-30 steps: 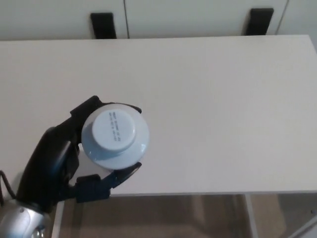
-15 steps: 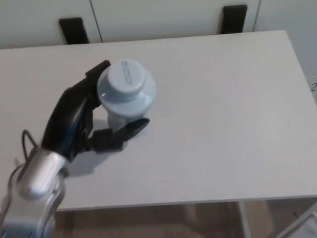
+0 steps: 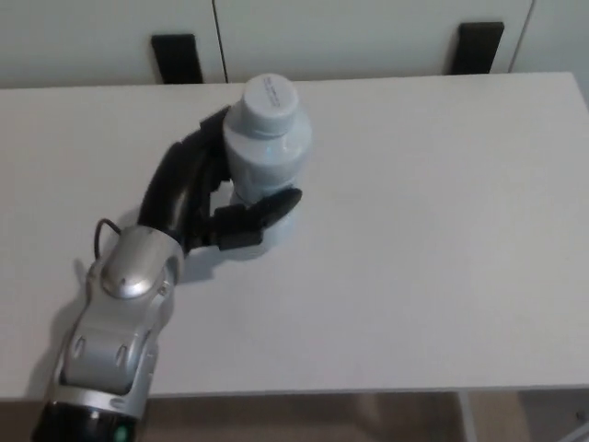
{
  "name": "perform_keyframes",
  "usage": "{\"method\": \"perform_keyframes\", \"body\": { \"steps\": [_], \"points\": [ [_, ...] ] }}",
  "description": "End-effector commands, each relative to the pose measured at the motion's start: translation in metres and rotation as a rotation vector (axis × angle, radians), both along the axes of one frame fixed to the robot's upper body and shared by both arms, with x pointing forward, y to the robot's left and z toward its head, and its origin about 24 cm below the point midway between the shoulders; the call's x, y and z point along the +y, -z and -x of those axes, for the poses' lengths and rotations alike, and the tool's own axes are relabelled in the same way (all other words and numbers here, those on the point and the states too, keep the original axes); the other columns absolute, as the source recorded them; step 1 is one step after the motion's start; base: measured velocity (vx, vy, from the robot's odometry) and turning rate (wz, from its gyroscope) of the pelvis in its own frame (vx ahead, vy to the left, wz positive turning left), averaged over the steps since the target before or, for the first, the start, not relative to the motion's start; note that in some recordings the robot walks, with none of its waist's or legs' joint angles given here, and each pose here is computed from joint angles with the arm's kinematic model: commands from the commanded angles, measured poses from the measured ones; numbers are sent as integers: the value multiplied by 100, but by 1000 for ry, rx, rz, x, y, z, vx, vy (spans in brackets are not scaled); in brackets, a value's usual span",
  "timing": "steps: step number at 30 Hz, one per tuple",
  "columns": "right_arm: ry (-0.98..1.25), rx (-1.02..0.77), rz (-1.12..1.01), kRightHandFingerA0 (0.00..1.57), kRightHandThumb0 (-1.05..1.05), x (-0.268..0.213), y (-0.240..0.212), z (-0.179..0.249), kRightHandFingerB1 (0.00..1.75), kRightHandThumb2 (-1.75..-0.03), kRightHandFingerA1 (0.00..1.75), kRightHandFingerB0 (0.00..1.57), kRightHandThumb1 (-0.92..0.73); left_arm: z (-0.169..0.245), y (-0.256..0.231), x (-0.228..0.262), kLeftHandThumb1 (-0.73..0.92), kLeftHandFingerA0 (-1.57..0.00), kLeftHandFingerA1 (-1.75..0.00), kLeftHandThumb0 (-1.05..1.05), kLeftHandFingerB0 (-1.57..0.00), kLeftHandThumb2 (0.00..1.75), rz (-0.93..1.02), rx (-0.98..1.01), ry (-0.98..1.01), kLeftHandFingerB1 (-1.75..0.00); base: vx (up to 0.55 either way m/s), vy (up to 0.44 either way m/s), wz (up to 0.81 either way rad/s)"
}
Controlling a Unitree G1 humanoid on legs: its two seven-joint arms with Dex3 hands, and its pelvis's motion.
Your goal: The robot picks up a bottle from a person using its left hand and walk towards the table in frontand put the bottle on the table.
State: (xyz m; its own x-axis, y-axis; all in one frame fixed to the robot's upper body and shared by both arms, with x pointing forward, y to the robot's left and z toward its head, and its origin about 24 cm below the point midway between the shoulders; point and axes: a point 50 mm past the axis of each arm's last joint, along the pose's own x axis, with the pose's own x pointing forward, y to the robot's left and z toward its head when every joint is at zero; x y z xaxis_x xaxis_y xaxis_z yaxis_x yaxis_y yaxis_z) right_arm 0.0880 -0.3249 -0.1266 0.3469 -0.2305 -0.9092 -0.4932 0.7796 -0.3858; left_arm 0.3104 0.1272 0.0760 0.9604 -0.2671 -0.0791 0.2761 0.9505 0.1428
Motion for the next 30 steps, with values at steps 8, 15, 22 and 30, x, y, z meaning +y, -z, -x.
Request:
{"method": "perform_keyframes", "body": {
  "steps": [8,15,22,30],
  "points": [
    [-3,42,23,59,-41,-2,2,9,40,-64,48,46,-80,15,29,1,82,-87,-147,-16,-75,70,-40,51,-9,-104,-4,7,1],
    [1,32,13,61,-40,-1,1,7,40,-64,51,47,-80,19,36,-2,75,-109,-75,-25,-71,63,-35,97,53,-46,0,0,0],
    [28,34,14,62,-38,-1,2,8,40,-63,49,49,-79,27,41,-1,50,0,0,-84,0,83,-118,86,295,0,0,0,0],
    [15,36,0,57,-40,-1,2,7,40,-63,48,47,-80,31,41,20,46,0,0,-83,0,81,-99,169,345,0,0,0,0]
  ]
}}
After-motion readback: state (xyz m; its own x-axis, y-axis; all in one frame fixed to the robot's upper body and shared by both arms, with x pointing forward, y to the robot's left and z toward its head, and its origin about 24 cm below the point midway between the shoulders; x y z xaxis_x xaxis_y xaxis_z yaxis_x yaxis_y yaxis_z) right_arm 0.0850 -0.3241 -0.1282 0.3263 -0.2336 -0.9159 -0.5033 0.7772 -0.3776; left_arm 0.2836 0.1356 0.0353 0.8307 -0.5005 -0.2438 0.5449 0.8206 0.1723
